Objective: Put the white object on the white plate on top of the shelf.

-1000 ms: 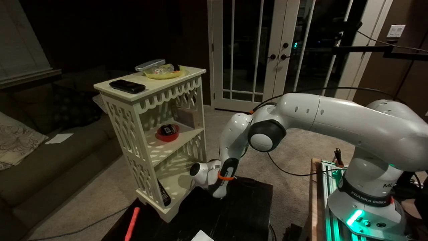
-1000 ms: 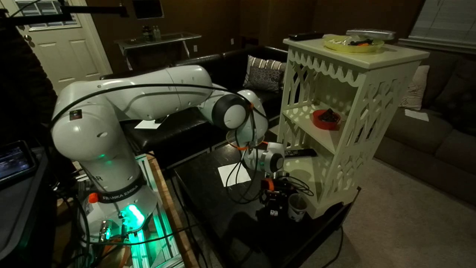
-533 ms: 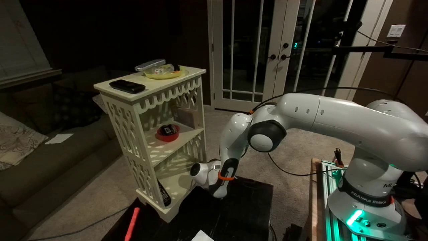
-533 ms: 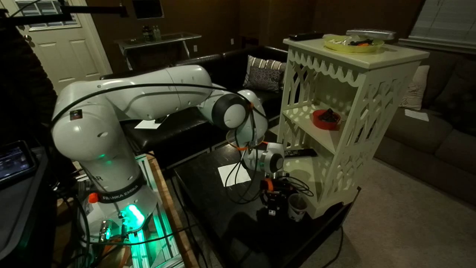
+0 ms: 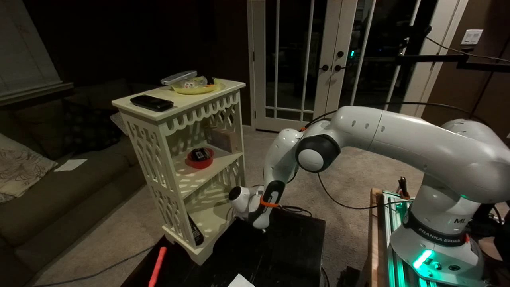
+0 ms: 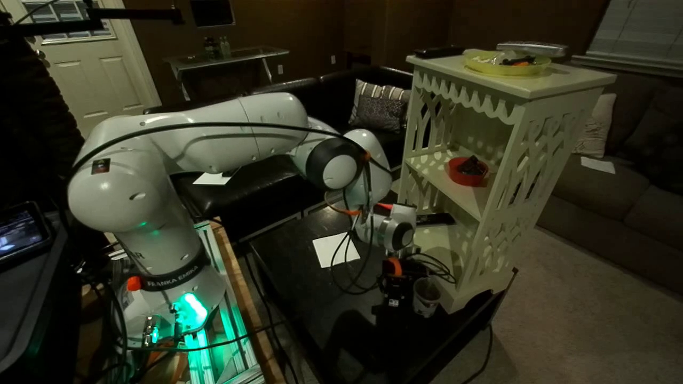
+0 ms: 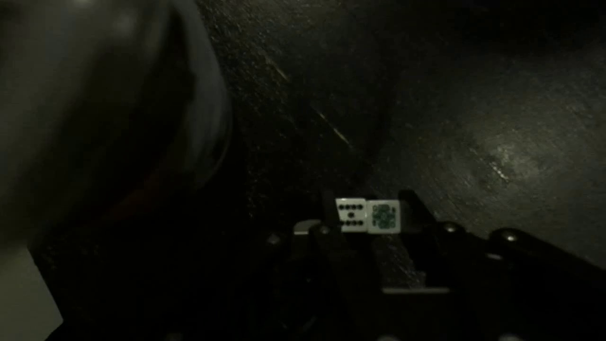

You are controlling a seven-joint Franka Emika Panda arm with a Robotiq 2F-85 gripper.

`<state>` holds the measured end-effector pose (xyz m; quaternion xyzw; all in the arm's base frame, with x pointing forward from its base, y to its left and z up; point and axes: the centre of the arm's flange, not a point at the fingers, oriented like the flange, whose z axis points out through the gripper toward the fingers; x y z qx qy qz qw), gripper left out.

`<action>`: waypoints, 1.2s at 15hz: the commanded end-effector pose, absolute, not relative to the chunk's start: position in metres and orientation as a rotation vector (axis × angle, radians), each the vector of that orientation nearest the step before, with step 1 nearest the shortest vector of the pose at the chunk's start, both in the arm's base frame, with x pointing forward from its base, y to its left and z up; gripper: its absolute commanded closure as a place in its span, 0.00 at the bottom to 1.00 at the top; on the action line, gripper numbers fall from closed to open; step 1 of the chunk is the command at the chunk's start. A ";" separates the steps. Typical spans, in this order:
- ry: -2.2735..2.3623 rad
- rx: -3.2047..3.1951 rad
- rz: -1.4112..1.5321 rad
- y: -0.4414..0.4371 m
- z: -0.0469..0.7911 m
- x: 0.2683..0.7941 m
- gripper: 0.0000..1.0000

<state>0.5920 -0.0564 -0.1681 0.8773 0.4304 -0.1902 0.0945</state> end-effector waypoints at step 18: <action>2.589 2.233 -0.514 -0.081 -0.032 0.521 0.89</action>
